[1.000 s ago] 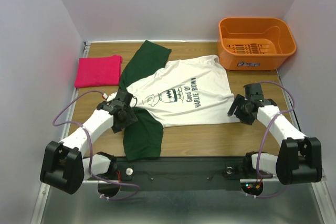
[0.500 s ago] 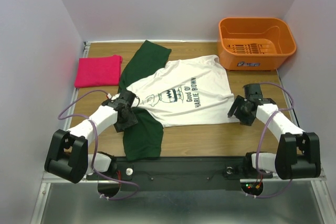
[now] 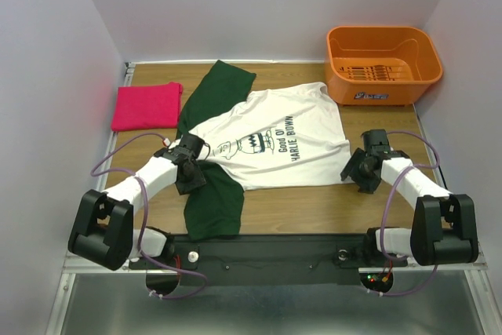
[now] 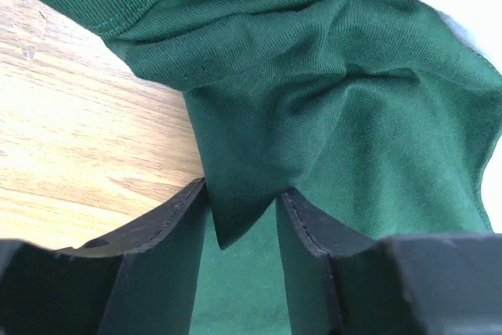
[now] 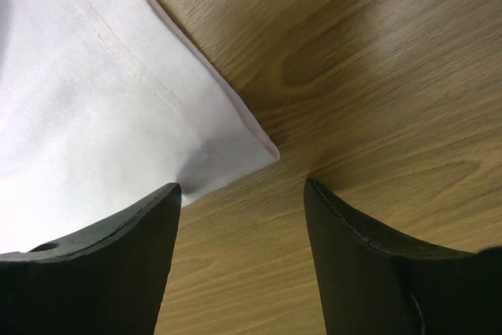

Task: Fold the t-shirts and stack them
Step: Flatten the tshirt out, then fold the tshirt

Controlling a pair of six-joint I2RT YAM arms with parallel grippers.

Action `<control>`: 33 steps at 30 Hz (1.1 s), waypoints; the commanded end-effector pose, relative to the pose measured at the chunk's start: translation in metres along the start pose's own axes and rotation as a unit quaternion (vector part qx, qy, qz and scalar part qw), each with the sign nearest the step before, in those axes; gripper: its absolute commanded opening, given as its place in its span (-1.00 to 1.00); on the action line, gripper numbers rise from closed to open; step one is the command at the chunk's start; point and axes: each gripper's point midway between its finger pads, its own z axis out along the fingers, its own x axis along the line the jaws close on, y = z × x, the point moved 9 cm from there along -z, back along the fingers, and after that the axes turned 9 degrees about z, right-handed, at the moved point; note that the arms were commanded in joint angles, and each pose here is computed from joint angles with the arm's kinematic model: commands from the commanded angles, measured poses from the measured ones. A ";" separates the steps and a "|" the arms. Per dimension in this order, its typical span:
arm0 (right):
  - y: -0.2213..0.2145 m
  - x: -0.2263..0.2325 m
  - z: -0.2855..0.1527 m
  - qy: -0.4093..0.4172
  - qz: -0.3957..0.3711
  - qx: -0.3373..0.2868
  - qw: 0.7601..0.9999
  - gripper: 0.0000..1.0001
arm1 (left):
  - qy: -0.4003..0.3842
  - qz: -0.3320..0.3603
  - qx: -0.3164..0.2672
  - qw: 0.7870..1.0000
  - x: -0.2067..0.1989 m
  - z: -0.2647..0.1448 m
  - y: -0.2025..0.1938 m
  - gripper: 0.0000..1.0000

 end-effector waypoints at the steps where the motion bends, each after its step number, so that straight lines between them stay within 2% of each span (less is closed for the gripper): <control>1: 0.004 0.004 0.011 0.008 0.023 -0.013 1.000 0.36 | -0.008 0.009 -0.012 1.000 -0.001 -0.004 0.001 -0.13; 6: 0.002 0.004 0.013 0.011 0.028 -0.012 0.999 0.21 | -0.015 0.002 -0.021 1.000 0.000 -0.014 0.002 -0.59; 8: 0.003 0.002 0.012 0.009 0.028 -0.019 0.999 0.05 | -0.025 -0.003 -0.031 0.999 0.000 -0.021 0.004 -0.75; 11: 0.005 0.002 0.011 0.006 0.024 -0.027 0.999 -0.12 | -0.038 -0.009 -0.039 0.998 0.000 -0.031 0.005 -0.85; 15: 0.008 0.004 0.011 0.006 0.025 -0.032 0.999 -0.21 | -0.046 -0.013 -0.049 0.998 0.002 -0.039 0.005 -1.00; 18: 0.011 0.008 0.010 0.008 0.024 -0.034 0.999 -0.34 | -0.050 -0.015 -0.046 0.998 0.002 -0.041 0.004 -1.00; 23: 0.014 0.012 0.004 0.025 0.028 -0.042 0.998 -0.34 | -0.064 -0.019 -0.047 0.997 0.003 -0.047 0.002 -1.00; 29: 0.017 0.011 0.003 0.018 0.036 -0.056 0.998 -0.12 | -0.067 -0.019 -0.051 0.996 0.003 -0.052 0.003 -1.00; 33: 0.020 0.012 0.002 0.014 0.044 -0.069 0.997 -0.09 | -0.068 -0.019 -0.053 0.996 0.004 -0.053 0.002 -1.00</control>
